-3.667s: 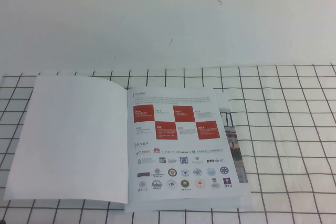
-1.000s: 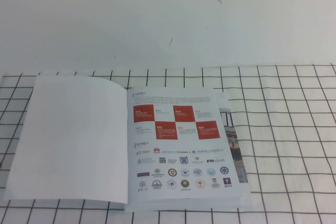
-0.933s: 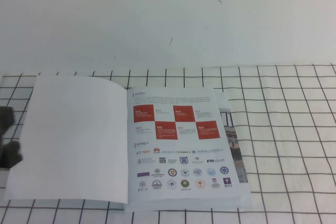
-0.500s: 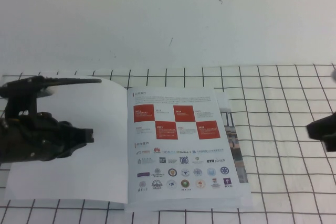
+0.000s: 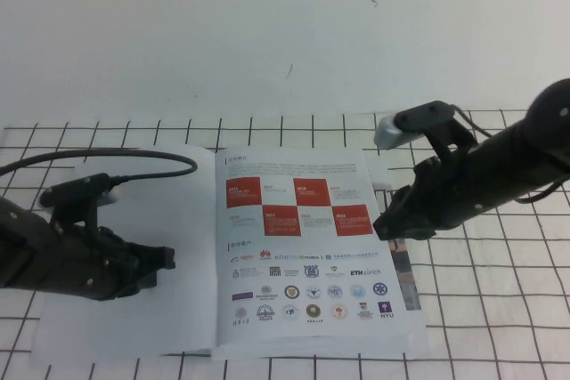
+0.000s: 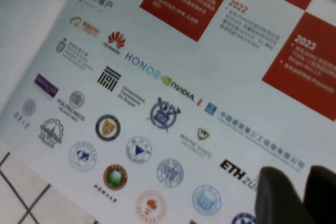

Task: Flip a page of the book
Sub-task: Open the closed book

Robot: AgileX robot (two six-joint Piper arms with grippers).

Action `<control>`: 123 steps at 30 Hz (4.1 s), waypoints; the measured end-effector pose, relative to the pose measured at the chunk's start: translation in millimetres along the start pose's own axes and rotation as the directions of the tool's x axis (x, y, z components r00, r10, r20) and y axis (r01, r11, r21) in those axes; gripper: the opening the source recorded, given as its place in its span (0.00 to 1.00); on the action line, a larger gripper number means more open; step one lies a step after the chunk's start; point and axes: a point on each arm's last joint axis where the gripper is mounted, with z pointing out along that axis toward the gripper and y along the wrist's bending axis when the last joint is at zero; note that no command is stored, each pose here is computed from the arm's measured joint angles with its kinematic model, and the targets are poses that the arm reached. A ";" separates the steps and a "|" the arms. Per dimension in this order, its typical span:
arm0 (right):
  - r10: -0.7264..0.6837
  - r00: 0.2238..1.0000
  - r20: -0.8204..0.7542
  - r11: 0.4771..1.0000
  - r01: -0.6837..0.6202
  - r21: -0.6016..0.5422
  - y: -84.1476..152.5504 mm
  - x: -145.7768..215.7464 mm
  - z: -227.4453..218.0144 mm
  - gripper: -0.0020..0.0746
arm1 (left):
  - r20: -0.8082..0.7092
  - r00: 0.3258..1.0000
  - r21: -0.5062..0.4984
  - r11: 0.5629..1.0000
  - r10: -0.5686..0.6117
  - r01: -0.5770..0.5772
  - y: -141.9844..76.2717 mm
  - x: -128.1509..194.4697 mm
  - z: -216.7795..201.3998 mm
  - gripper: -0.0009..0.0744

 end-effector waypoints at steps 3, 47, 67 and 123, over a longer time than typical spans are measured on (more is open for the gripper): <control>0.030 0.999 -0.038 0.999 -0.031 -0.033 -8.0 -11.6 18.4 0.32 | -0.033 0.999 -0.011 1.000 -0.008 0.008 3.9 3.5 9.9 0.01; 0.176 0.956 -0.235 0.984 -0.177 0.019 -39.8 -25.8 70.2 0.57 | -0.038 0.999 -0.029 0.999 -0.023 0.022 8.1 3.5 19.8 0.01; 0.135 0.904 -0.406 0.989 -0.146 0.004 -41.7 -31.4 68.2 0.57 | -0.030 0.999 -0.029 0.999 -0.025 0.025 8.2 2.8 19.8 0.01; 0.213 0.931 -0.295 0.974 -0.226 -0.009 -37.9 -44.5 66.7 0.57 | 0.055 0.993 0.099 0.990 -0.108 0.103 -2.9 -5.9 19.3 0.01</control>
